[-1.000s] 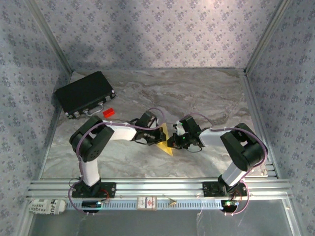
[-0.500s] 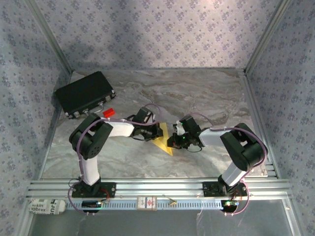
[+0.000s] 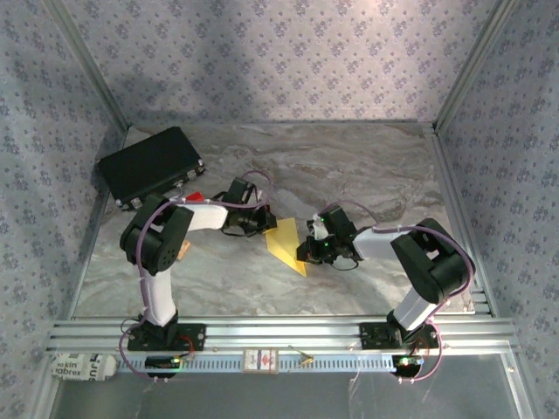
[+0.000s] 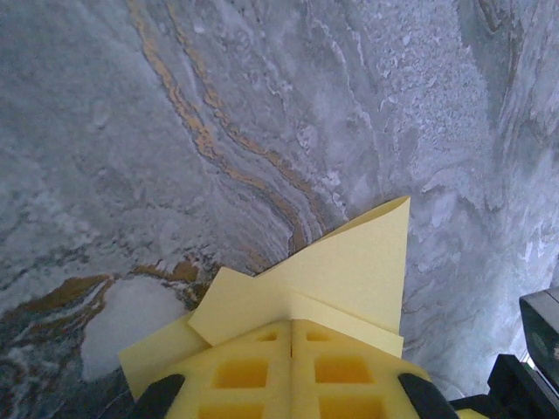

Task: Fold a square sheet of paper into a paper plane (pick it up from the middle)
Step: Fourth fold the wing at the center of the table.

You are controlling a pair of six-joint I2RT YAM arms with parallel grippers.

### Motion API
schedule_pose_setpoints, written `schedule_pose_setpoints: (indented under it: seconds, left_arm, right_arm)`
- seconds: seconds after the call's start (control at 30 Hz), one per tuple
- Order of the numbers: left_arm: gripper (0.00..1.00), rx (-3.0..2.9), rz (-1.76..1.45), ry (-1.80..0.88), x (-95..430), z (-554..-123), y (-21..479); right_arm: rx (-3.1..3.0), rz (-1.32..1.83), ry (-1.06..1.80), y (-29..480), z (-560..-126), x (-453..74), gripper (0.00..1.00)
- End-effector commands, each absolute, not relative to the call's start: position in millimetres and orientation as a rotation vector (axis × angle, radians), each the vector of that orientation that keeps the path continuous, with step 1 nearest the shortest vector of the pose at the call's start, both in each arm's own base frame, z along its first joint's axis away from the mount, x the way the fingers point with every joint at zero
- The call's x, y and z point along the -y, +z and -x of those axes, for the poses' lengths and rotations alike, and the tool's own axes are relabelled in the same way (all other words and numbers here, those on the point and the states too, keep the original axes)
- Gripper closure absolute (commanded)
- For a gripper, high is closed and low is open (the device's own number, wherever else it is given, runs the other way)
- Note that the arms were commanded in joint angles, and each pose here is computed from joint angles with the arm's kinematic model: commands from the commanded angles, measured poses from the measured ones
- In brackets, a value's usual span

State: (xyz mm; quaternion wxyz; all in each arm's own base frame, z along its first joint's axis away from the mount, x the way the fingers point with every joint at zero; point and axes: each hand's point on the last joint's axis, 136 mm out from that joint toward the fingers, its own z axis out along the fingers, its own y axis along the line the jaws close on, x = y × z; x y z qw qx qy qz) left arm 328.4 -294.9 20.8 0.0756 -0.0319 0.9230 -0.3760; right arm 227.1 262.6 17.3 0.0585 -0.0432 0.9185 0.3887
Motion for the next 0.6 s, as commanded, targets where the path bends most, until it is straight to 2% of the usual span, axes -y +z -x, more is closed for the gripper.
schedule_pose_setpoints:
  seconds: [0.0, 0.27, 0.57]
  left_arm:
    - [0.97, -2.781, 0.156, -0.935, 266, -353, 2]
    - [0.97, -2.791, 0.164, -0.927, 264, -361, 7]
    - [0.94, -2.706, 0.119, -0.988, 273, -363, 57]
  right_arm:
    - [-2.996, 0.04, 0.987, -21, -195, -229, 1.0]
    - [-2.988, 0.045, 0.985, -19, -196, -229, 1.0]
    - [-2.977, 0.051, 0.995, -15, -204, -234, 1.0]
